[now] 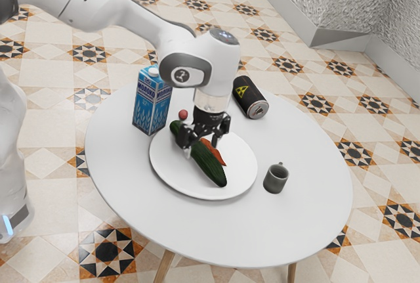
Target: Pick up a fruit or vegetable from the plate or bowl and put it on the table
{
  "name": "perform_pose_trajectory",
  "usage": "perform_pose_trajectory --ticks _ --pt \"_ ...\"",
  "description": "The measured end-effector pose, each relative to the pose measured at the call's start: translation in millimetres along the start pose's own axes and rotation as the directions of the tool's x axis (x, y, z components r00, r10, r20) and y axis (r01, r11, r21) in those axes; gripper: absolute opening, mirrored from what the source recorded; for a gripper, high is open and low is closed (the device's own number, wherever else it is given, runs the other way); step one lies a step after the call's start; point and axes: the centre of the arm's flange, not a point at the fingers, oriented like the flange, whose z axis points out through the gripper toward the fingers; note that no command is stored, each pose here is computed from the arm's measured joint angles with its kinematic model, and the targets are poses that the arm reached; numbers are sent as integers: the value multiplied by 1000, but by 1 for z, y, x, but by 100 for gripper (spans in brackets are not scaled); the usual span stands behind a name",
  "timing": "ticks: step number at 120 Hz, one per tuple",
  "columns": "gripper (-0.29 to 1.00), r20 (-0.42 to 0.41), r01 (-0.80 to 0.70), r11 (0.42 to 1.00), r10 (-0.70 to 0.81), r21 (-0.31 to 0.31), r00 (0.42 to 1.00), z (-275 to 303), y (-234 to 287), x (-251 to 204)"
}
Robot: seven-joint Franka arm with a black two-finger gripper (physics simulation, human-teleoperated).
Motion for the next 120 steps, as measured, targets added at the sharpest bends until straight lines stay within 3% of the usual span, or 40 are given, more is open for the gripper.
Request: perform_pose_trajectory --ticks 28,71,95,120 --pt "67 -2 0 1000 0 5 1000 8 -2 2" --pt "29 -4 -22 1000 22 10 1000 12 -4 1" --pt "25 0 -47 999 47 5 999 7 -5 1" --pt "23 21 -83 996 84 -43 996 -20 -10 -1"
